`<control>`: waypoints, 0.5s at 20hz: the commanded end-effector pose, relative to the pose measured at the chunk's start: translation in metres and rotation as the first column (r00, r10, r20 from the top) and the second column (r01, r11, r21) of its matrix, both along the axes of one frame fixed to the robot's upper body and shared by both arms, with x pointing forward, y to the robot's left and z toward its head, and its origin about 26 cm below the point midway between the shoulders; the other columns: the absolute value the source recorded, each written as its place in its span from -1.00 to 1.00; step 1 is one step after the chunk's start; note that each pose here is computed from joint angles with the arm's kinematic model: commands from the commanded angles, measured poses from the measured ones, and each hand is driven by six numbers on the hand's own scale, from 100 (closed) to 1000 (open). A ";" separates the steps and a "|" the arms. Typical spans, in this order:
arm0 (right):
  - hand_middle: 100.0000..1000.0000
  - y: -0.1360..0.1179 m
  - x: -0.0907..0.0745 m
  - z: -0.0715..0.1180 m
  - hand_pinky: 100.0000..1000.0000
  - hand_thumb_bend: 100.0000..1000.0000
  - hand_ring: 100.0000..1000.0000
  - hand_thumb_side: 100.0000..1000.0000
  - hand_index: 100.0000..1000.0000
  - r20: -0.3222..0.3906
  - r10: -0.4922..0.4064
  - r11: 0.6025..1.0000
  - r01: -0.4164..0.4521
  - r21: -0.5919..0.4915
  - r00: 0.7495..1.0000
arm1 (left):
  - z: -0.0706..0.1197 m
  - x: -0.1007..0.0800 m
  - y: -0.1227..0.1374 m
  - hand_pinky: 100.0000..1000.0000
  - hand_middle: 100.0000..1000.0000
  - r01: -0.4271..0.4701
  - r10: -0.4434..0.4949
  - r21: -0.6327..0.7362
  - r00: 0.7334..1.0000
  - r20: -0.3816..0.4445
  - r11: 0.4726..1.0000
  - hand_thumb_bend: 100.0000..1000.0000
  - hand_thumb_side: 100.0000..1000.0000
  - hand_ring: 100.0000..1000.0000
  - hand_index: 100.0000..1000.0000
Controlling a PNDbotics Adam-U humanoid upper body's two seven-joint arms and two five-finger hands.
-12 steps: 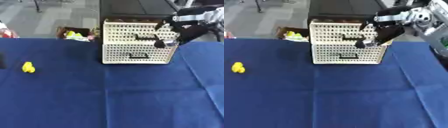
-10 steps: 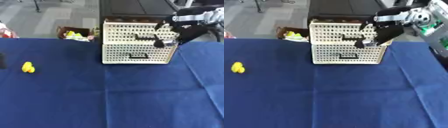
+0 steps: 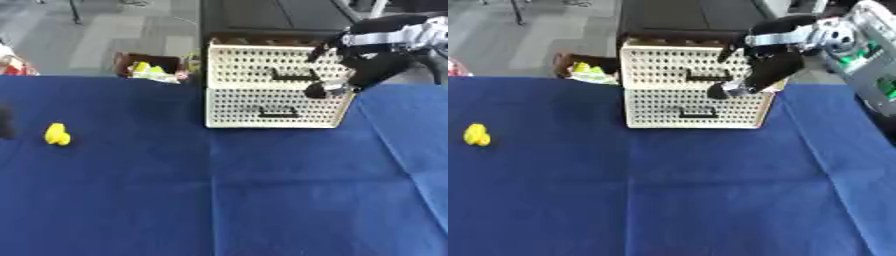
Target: Pick up objects from table and place into drawer.
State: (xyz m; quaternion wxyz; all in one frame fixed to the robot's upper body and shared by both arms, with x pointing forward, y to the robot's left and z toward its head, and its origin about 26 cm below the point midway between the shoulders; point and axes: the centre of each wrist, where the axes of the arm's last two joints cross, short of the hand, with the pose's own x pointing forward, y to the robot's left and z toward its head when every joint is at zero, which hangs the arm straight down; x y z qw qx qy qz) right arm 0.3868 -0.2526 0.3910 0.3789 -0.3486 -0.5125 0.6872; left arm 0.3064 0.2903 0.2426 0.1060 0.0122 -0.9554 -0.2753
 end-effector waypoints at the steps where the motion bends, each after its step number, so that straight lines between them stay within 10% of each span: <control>1: -0.83 -0.002 -0.001 0.012 -0.25 -0.10 -0.87 0.50 0.85 0.019 -0.015 1.000 0.015 -0.011 1.000 | 0.010 -0.004 0.002 -0.23 0.13 -0.003 0.002 0.019 0.999 0.033 1.000 -1.00 0.00 0.15 0.39; 10: -0.83 0.005 0.015 0.011 -0.27 -0.09 -0.86 0.46 0.86 0.006 -0.034 0.999 0.035 -0.022 0.999 | 0.010 -0.004 0.001 -0.23 0.13 -0.002 0.002 0.023 0.999 0.034 1.000 -1.00 -0.01 0.15 0.38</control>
